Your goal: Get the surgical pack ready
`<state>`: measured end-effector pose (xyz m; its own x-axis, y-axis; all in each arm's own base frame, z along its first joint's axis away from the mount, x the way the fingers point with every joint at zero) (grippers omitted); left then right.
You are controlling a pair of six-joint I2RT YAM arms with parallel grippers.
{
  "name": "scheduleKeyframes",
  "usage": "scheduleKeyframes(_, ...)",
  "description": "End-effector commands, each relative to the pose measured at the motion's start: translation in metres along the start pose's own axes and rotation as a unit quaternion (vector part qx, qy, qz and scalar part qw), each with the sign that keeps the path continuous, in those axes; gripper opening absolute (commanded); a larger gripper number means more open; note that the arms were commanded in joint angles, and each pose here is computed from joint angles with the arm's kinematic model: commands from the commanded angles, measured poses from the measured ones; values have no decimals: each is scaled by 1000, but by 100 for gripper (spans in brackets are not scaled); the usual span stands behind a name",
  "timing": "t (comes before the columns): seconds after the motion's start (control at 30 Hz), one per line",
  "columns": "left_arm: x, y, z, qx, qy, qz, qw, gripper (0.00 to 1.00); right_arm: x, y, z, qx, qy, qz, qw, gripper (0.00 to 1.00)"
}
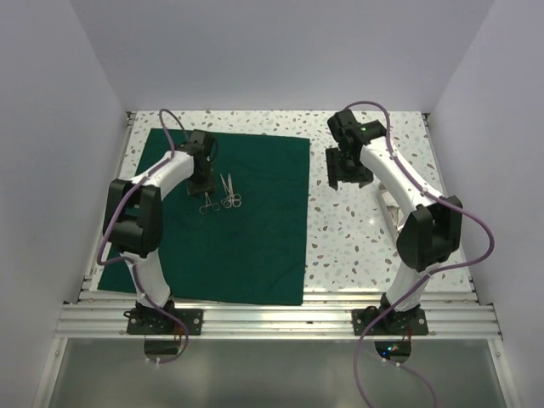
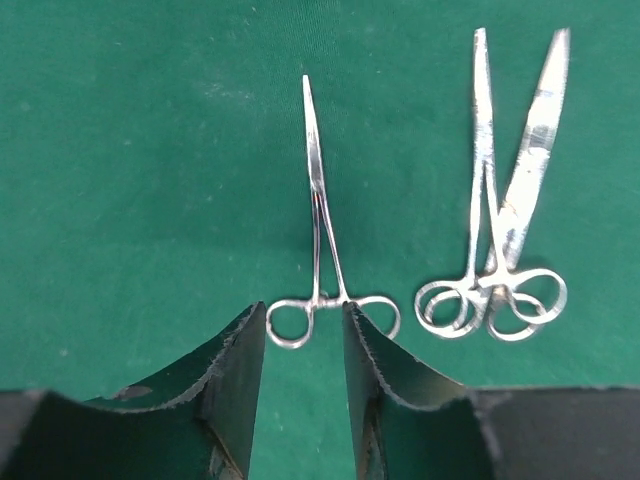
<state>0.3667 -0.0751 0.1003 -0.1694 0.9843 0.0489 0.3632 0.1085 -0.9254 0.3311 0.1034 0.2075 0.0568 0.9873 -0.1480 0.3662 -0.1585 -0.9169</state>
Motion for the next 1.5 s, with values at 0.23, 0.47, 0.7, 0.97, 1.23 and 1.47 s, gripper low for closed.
scheduleKeyframes(0.23, -34, -6, -32, -33, -38, 106, 993, 47, 0, -11, 23, 27, 30, -48, 998, 69)
scheduleKeyframes(0.47, -52, 17, -33, 6, -55, 134, 989, 54, 1, -8, 26, 30, 28, -54, 998, 69)
scheduleKeyframes(0.7, -62, 27, -33, 18, -72, 139, 988, 57, 1, -10, 25, 26, 26, -57, 998, 69)
scheduleKeyframes(0.97, -65, 43, -23, 30, -72, 119, 990, 47, 2, -10, 25, 24, 20, -60, 998, 69)
scheduleKeyframes(1.23, -68, 64, -8, 28, -60, 137, 988, 29, 6, -11, 22, 26, 26, -73, 997, 69)
scheduleKeyframes(1.47, -69, 69, -16, 28, -43, 129, 990, 6, 8, -13, 21, 28, 24, -76, 996, 69)
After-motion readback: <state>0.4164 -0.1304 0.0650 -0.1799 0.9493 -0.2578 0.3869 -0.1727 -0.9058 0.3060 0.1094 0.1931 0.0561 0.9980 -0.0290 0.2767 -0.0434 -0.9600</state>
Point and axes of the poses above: each gripper's point midway between its finger pads, its own y axis out along the fingers, its own x axis along the line the jaws close on, z = x × y, the point moved 5 cm from there along -y, back along the fingers, and after that the axes turned 3 degrees about y, right-handed, at the moved point
